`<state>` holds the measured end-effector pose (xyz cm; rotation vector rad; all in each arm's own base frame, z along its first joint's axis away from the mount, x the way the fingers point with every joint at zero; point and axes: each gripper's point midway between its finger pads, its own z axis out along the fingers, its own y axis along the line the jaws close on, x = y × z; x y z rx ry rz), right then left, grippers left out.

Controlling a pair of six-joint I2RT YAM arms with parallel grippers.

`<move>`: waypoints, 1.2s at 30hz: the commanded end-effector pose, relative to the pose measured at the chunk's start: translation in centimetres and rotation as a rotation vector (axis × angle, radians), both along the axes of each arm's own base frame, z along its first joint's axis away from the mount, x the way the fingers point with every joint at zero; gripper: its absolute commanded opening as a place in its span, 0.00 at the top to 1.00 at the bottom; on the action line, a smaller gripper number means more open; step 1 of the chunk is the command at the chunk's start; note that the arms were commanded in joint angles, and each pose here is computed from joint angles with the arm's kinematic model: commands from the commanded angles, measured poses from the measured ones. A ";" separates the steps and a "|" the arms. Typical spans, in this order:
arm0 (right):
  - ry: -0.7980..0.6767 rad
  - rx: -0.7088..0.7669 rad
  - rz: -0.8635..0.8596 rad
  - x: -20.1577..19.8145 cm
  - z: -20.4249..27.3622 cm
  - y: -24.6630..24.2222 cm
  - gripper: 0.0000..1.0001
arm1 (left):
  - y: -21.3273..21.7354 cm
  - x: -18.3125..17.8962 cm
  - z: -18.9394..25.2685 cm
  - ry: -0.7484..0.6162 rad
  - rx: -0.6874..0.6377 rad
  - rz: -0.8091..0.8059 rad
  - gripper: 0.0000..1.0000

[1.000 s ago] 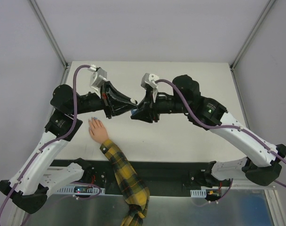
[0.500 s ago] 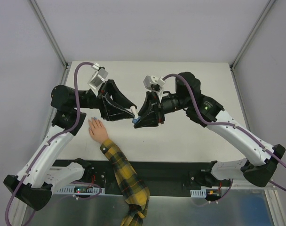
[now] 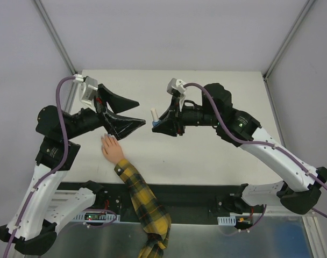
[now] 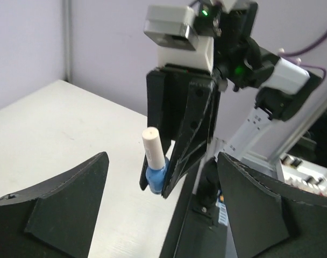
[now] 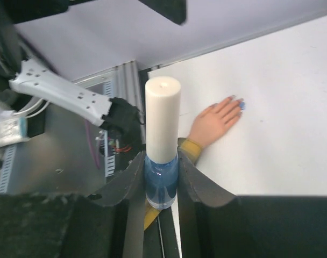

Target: Paint the nails

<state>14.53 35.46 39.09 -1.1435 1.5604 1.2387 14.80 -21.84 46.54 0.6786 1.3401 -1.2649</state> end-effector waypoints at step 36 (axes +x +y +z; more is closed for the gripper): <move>-0.223 0.117 0.273 -7.2 2.2 1.0 1.00 | -3.6 -2.7 -4.2 -0.037 0.130 -0.354 1.00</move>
